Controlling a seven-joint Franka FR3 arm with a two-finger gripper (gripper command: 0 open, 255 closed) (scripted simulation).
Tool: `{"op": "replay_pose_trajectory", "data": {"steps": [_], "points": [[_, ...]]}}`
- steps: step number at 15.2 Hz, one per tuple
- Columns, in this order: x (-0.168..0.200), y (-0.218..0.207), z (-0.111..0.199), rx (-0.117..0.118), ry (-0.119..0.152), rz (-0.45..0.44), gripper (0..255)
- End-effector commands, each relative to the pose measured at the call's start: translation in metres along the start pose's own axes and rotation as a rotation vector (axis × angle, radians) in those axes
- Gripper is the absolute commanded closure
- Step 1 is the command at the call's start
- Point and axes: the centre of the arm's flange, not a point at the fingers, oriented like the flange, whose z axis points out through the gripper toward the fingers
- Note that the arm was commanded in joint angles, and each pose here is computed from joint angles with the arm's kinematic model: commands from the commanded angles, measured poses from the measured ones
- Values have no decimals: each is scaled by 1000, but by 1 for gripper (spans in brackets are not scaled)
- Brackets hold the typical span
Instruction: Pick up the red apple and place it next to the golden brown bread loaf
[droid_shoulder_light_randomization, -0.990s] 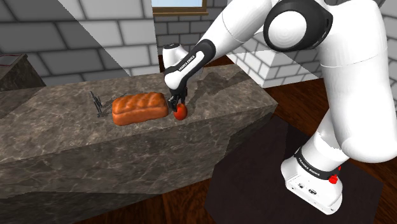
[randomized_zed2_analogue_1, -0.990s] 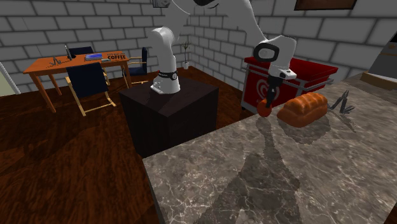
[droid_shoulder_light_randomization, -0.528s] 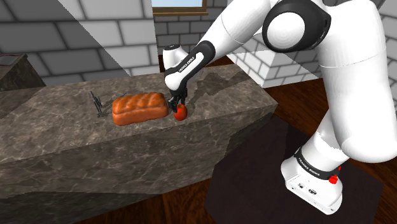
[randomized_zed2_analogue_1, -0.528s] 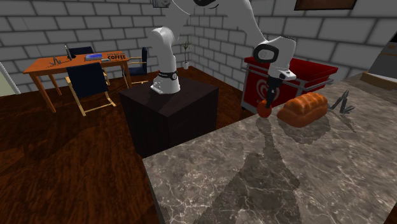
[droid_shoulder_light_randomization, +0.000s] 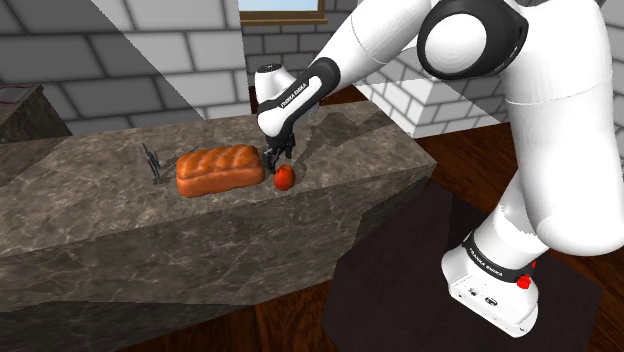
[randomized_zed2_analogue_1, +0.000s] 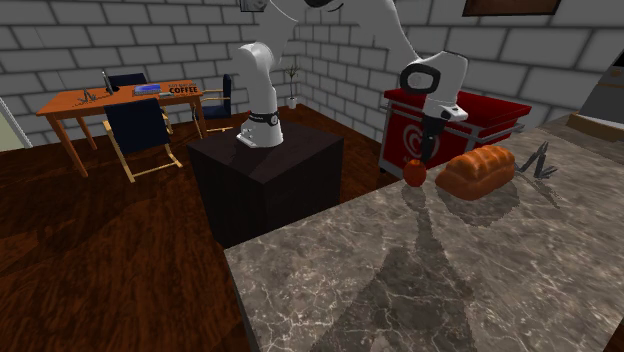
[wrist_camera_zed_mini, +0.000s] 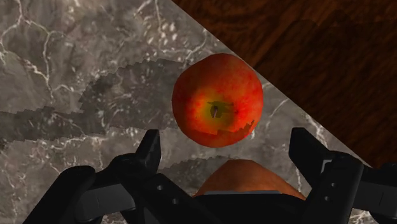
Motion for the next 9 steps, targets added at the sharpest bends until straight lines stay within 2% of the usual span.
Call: {"op": "replay_pose_trajectory", "data": {"steps": [1, 2, 9], "points": [[-1, -1, -24, 0, 0, 0, 0], [-1, -1, -35, 0, 0, 0, 0], [-1, -1, -35, 0, 0, 0, 0]]}}
